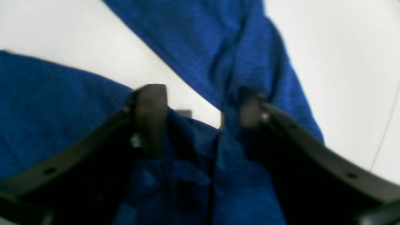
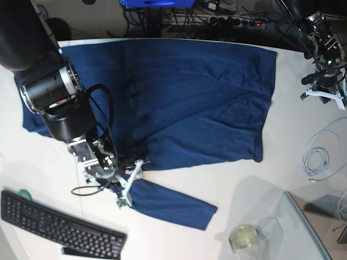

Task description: Layout the t-shirt on the table in an organized manner, then fold the t-shirt properly

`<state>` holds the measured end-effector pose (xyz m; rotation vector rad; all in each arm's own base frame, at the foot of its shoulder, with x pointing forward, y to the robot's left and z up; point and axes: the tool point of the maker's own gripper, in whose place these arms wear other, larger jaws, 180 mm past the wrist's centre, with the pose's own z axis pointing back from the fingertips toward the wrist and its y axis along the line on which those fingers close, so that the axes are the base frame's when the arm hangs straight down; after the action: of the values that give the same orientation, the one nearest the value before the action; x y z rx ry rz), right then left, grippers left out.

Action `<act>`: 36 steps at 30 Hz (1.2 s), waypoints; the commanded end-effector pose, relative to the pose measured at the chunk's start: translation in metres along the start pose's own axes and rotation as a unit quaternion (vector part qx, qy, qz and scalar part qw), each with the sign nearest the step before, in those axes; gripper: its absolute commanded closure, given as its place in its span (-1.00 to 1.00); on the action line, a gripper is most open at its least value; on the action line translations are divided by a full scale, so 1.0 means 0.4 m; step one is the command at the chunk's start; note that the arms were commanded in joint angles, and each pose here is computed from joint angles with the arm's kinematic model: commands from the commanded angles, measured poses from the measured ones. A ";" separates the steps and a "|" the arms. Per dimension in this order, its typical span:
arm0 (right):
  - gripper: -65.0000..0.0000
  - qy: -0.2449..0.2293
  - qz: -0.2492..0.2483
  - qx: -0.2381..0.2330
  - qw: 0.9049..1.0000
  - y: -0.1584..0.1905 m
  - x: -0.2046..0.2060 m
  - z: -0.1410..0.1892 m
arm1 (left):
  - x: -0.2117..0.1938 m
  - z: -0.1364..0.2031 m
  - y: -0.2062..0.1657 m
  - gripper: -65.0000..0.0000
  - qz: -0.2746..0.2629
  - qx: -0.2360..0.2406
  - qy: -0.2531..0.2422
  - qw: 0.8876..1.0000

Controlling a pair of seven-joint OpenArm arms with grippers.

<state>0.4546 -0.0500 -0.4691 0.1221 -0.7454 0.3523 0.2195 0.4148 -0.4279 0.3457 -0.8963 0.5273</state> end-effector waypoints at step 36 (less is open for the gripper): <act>1.00 -0.057 -0.004 0.000 0.998 -0.012 0.115 0.057 | 0.038 0.003 0.024 1.00 -0.009 0.008 -0.022 1.000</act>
<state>0.4523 -0.0469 -0.4448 0.1479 -0.7838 0.3478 0.2144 0.4164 -0.4297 0.3526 -0.8856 0.5281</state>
